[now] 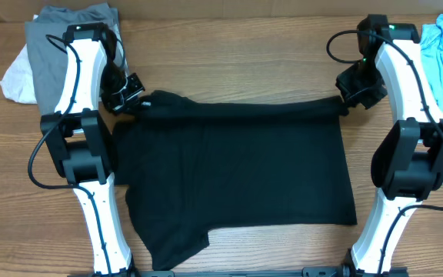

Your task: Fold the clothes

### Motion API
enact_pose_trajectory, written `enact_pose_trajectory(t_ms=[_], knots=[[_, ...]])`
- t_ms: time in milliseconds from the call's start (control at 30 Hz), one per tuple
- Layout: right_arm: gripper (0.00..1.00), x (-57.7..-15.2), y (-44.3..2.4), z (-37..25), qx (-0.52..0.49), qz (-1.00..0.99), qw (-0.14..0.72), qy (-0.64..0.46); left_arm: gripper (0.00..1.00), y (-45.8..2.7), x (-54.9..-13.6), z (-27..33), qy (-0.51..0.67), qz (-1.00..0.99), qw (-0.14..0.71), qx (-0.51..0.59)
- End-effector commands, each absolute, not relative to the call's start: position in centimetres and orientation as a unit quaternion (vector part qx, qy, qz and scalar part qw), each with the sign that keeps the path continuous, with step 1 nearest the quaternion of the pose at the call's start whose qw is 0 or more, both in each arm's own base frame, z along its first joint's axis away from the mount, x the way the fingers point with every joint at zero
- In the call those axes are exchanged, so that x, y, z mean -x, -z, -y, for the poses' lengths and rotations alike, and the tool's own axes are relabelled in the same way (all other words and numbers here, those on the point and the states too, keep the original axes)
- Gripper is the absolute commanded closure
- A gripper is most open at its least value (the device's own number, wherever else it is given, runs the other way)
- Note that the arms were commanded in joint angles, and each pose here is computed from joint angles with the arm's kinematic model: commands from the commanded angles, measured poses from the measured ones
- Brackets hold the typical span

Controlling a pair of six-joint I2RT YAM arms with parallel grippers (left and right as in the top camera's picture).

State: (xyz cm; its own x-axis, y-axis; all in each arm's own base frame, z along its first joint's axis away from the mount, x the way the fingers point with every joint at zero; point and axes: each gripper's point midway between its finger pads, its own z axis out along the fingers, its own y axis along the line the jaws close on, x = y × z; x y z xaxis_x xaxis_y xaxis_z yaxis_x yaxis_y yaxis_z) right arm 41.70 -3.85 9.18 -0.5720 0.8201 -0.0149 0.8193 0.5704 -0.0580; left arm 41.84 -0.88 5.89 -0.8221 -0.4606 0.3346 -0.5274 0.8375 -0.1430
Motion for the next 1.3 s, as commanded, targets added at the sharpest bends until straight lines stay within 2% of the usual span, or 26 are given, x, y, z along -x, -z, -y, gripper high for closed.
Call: enact_pose_trajectory(t_ms=[0,567,900,1267], knots=[[0.96,-41.4,-12.7,4.8,0.499,0.866,-0.032,-0.031,0.95,-7.0,-41.0,-0.7,-0.070,0.958,0.137,-0.243],[0.96,-38.6,-12.7,5.5,0.511,0.856,0.002,-0.083,0.96,-6.4,-38.0,-2.3,-0.006,0.954,0.179,-0.238],[0.96,-37.1,-9.0,4.8,0.501,0.860,0.041,-0.089,0.96,-7.1,-36.9,-3.1,0.020,0.955,0.180,-0.236],[0.96,-36.5,-5.9,4.5,0.498,0.861,0.048,-0.089,0.96,-4.1,-32.2,-4.1,0.073,0.934,0.262,-0.231]])
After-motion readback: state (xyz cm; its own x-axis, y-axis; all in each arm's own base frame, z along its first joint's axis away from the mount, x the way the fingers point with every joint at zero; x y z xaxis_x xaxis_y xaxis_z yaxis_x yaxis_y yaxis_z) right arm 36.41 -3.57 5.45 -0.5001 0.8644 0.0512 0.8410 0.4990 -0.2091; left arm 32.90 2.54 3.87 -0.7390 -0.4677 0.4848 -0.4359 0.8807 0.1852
